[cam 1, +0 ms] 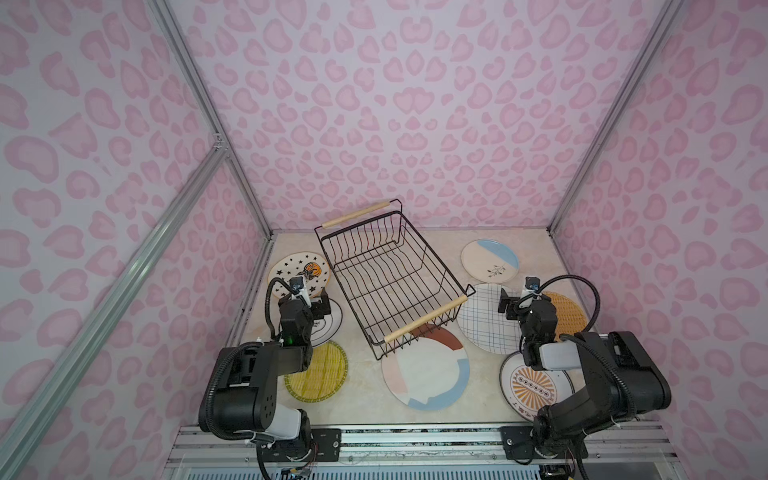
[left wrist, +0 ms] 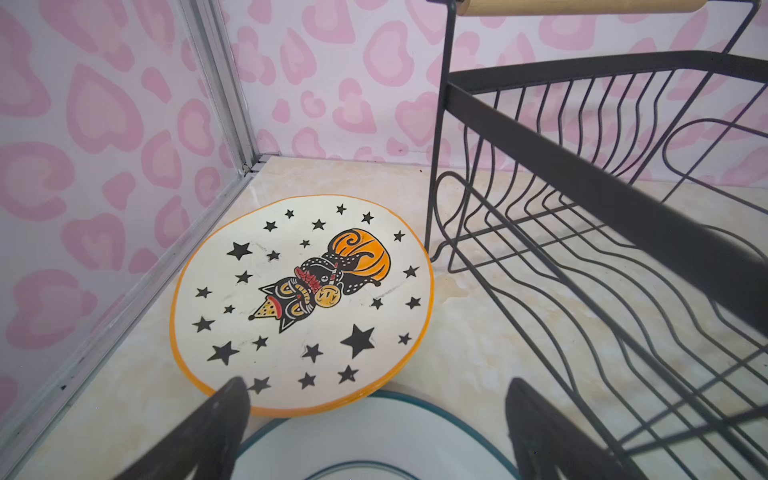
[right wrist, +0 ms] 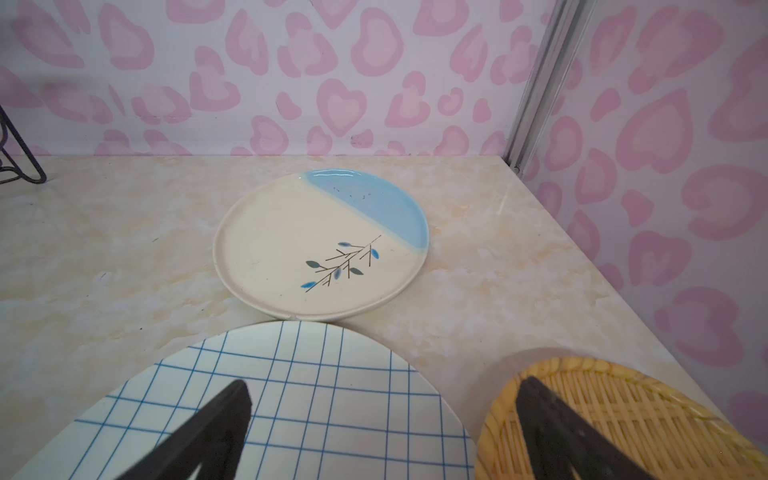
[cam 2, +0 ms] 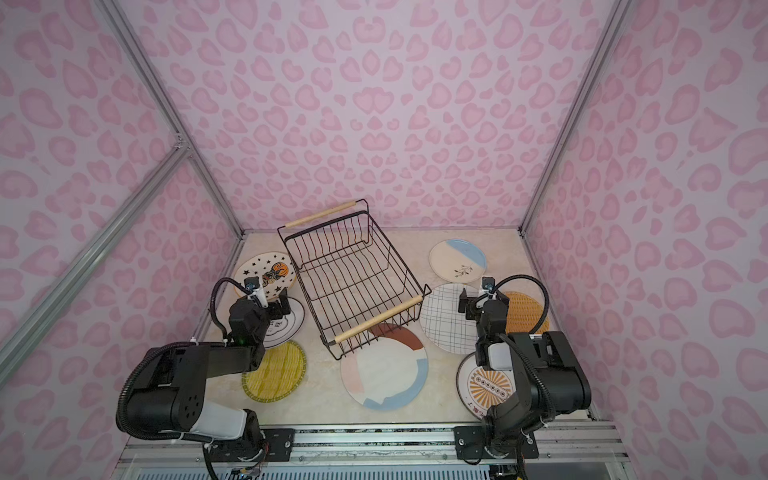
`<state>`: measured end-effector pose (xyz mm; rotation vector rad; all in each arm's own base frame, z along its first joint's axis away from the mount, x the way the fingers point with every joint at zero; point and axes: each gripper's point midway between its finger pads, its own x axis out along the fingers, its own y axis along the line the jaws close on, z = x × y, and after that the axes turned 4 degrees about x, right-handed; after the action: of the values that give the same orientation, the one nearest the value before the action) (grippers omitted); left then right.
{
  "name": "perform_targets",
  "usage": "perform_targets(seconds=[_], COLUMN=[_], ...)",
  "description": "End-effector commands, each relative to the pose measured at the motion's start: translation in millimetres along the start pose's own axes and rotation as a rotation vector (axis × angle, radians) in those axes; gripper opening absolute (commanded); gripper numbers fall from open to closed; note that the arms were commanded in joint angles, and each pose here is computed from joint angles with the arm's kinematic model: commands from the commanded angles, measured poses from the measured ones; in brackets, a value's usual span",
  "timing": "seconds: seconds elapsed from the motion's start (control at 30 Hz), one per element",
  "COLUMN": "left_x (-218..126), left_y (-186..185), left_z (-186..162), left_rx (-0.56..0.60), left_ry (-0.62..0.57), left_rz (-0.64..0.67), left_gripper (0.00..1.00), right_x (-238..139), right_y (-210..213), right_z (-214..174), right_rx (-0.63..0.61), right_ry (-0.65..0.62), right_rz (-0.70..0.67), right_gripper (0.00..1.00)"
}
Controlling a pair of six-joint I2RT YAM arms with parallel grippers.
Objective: Load the plates into the dish rack
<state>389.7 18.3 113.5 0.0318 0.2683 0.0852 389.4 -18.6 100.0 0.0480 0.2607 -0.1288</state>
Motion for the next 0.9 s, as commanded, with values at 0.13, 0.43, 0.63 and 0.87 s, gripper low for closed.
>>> perform_targets(seconds=[0.13,0.43,0.63,0.87], left_x=[-1.1,-1.2,-1.2,-1.4], left_y=[-0.5,-0.5,-0.8,-0.3], left_z=[4.6,3.5,3.6,3.4], left_rx=[0.0,0.0,0.0,0.001], left_ry=[-0.018,-0.015,-0.015,-0.016], left_rz=[-0.007,-0.006,-0.008,-0.006], left_gripper=[0.98,0.98,0.98,0.98], right_x=[0.6,0.4,0.4,-0.3], right_y=[0.0,0.0,-0.2,0.5], right_z=[1.4,2.1,1.8,2.0], right_rx=[0.003,0.002,0.002,-0.004], right_ry=[-0.005,-0.007,-0.006,-0.01], right_rz=[-0.002,-0.002,-0.002,-0.007], right_gripper=[1.0,1.0,1.0,1.0])
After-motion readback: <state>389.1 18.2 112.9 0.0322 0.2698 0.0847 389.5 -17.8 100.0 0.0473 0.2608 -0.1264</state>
